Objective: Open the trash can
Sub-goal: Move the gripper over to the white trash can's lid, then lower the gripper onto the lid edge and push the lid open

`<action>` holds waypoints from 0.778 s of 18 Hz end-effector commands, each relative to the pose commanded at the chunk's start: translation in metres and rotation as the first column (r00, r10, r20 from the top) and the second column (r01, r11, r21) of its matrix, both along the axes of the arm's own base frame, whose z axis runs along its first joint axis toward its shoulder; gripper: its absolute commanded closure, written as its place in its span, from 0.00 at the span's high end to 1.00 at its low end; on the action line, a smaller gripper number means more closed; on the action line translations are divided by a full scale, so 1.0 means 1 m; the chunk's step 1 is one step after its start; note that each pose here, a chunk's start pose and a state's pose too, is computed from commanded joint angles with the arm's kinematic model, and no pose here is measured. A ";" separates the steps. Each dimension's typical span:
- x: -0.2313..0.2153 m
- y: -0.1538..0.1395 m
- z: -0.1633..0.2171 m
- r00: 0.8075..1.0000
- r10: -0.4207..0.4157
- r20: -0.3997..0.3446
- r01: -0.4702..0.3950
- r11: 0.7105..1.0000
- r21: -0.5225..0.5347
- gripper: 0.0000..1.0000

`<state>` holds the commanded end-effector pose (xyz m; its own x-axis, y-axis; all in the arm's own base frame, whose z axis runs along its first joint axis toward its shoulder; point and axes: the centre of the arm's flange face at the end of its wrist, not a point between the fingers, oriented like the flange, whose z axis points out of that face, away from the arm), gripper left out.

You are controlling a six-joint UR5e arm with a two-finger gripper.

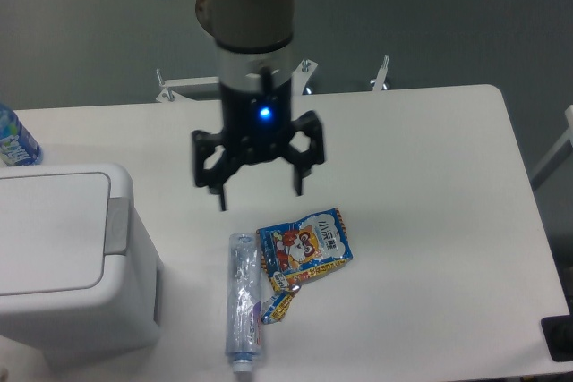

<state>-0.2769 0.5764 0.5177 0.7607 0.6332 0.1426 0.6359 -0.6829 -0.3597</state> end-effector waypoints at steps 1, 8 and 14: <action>0.006 0.004 -0.002 1.000 0.005 0.009 -0.005 1.000 0.000 1.00; 0.033 0.019 -0.007 0.999 -0.025 0.030 0.025 1.000 0.001 1.00; 0.044 0.024 -0.009 0.999 -0.044 0.032 0.044 0.999 -0.001 1.00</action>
<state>-0.2333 0.5999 0.5086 0.7827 0.5998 0.1659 0.6165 -0.7109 -0.3383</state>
